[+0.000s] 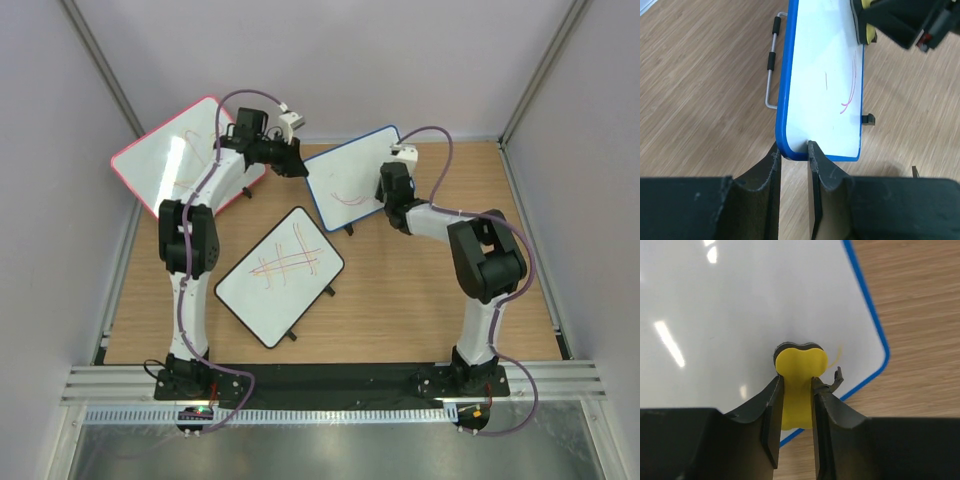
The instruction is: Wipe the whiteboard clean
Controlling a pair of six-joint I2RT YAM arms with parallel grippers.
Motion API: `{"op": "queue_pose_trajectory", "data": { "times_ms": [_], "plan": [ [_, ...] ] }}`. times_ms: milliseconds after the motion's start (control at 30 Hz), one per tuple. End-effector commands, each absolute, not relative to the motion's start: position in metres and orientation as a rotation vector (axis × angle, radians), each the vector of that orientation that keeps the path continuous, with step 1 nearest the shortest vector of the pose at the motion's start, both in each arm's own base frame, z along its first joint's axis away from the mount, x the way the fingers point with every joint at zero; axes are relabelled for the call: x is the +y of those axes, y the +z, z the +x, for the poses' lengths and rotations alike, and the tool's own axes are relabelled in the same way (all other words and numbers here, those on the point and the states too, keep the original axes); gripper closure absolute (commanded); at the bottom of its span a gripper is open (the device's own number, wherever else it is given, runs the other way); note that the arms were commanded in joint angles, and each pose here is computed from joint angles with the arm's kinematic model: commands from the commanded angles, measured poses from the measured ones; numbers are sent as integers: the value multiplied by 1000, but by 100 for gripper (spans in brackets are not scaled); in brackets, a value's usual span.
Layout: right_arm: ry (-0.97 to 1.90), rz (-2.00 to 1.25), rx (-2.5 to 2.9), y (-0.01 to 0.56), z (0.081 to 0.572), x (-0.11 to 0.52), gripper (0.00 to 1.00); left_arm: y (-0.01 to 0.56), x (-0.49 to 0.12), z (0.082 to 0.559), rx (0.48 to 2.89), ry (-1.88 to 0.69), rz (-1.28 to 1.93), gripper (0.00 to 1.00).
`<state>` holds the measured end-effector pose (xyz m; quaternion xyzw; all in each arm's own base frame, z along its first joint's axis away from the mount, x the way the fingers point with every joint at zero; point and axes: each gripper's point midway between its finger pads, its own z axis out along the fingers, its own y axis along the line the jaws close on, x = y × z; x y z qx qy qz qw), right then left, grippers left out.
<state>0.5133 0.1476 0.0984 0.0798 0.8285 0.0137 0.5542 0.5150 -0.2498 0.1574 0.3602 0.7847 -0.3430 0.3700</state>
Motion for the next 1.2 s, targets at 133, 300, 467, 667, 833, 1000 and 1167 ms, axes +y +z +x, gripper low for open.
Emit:
{"op": "queue_pose_trajectory", "data": {
  "times_ms": [133, 300, 467, 667, 833, 1000, 1167],
  "plan": [
    [-62, 274, 1998, 84, 529, 96, 99, 180, -255, 514, 1896, -775, 1050, 100],
    [-61, 316, 1995, 84, 536, 90, 99, 178, -254, 514, 1900, -775, 1051, 100],
    [22, 319, 1987, 94, 537, 100, 99, 176, -255, 513, 1900, -780, 1056, 100],
    [72, 301, 1992, 103, 536, 107, 99, 177, -255, 514, 1898, -786, 1053, 100],
    [101, 335, 2003, 100, 527, 105, 99, 179, -254, 513, 1897, -780, 1053, 100],
    [106, 374, 2022, 100, 512, 95, 99, 180, -255, 513, 1894, -784, 1055, 100],
    [155, 424, 2046, 94, 492, 76, 99, 180, -255, 513, 1893, -786, 1054, 100]
  ]
}}
